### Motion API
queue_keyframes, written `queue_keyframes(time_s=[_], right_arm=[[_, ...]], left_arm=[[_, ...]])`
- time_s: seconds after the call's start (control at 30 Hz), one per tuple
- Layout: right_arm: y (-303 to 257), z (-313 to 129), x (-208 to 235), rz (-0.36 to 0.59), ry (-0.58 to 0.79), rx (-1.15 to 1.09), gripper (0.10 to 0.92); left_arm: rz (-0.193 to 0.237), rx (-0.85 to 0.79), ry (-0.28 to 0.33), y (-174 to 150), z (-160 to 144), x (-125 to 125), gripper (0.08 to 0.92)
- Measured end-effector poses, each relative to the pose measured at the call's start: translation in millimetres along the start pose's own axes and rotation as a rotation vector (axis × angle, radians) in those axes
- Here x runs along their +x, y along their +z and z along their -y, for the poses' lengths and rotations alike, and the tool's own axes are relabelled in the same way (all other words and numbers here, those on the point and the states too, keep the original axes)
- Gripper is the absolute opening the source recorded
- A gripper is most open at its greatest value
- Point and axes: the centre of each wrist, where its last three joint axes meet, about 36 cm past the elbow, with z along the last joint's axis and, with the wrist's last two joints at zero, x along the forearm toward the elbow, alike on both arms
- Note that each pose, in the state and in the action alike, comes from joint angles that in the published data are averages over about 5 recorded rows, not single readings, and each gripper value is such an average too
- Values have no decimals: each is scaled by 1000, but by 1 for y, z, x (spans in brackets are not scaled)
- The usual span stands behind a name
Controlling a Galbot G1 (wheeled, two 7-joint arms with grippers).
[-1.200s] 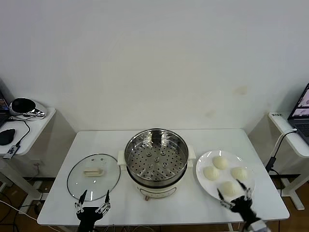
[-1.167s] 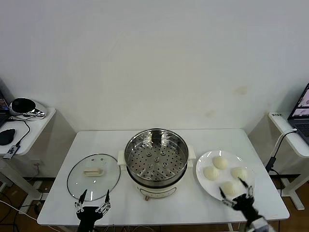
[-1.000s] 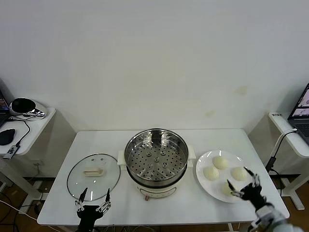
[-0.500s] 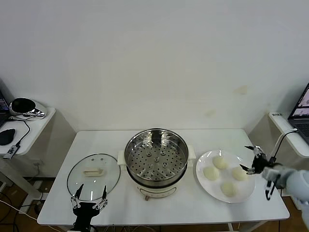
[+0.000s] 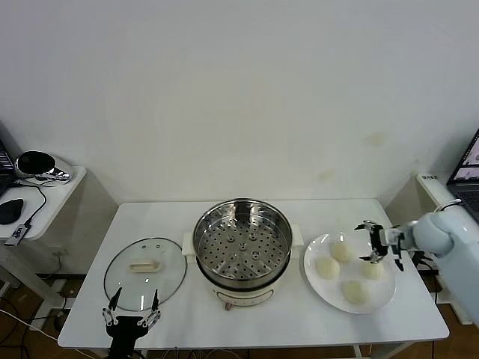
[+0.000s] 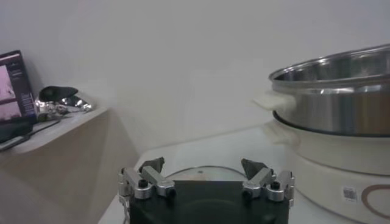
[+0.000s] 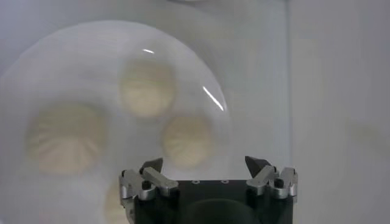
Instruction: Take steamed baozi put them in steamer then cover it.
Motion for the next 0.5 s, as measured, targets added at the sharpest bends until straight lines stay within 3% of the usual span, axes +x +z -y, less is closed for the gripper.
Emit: queue_keyframes(time_s=[0.5], right_arm=[[-9,32,-37,-70,-96,-32,823]], left_arm=[[7,-16,-16,0,-9,-5,823]])
